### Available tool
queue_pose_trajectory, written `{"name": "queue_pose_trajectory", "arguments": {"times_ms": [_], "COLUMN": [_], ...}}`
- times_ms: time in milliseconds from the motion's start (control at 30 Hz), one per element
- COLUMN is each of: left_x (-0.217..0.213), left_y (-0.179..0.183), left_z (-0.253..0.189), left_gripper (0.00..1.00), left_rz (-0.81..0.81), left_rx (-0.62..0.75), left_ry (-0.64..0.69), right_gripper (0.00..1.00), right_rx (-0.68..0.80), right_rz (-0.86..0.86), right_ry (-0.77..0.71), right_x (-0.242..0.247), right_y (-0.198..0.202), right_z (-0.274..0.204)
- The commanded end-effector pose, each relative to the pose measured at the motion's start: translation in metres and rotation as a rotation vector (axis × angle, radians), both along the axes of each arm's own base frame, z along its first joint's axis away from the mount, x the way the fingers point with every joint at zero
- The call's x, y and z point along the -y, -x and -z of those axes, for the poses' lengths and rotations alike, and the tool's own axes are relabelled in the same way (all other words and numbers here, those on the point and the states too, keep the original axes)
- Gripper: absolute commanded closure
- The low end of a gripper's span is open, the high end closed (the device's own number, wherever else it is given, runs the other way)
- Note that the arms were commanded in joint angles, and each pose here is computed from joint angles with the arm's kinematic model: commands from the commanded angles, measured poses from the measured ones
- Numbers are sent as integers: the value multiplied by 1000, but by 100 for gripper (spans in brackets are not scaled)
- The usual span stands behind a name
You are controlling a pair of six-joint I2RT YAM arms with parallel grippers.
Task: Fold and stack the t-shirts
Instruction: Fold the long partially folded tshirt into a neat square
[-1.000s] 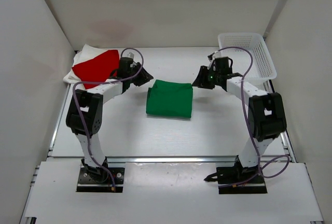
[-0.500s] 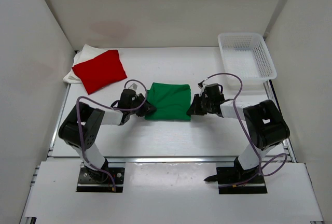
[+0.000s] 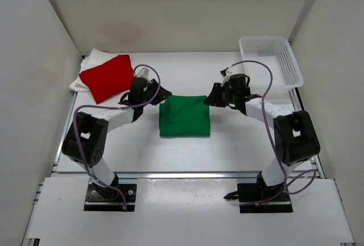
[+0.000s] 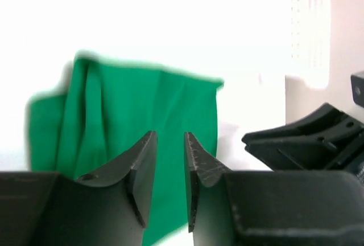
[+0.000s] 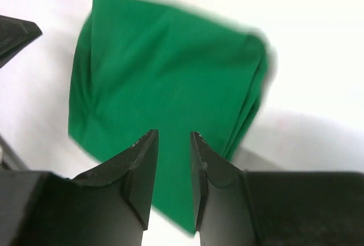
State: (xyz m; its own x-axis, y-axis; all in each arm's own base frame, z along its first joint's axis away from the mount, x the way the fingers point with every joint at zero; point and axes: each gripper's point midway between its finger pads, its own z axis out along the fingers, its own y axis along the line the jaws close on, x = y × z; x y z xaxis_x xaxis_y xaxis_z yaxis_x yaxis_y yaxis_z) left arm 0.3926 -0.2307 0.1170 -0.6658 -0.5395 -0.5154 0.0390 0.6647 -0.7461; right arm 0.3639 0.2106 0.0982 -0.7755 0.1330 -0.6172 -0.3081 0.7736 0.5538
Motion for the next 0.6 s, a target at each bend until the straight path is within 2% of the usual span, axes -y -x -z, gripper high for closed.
{"name": "queue_pose_trajectory", "arguments": {"times_ms": [0, 133, 233, 367, 467, 567], "left_x": [-13, -21, -22, -12, -15, -19], "left_y": [-21, -36, -38, -34, -35, -35], "left_z": [20, 42, 50, 58, 60, 64], "left_gripper": [65, 69, 64, 64, 70, 84], "left_rz": [-21, -31, -30, 17, 7, -10], "left_rx": [-31, -74, -66, -87, -88, -100], "left_ry": [-113, -186, -172, -126, -122, -119], "right_gripper": [72, 67, 64, 64, 64, 66], "right_rx": [25, -15, -18, -43, -62, -67], "right_rz": [17, 25, 37, 6, 6, 2], "right_ry": [10, 0, 3, -32, -48, -96], "right_x": [11, 19, 23, 15, 13, 11], "right_y": [-31, -49, -61, -67, -68, -73], "right_z": [2, 16, 19, 27, 34, 34]}}
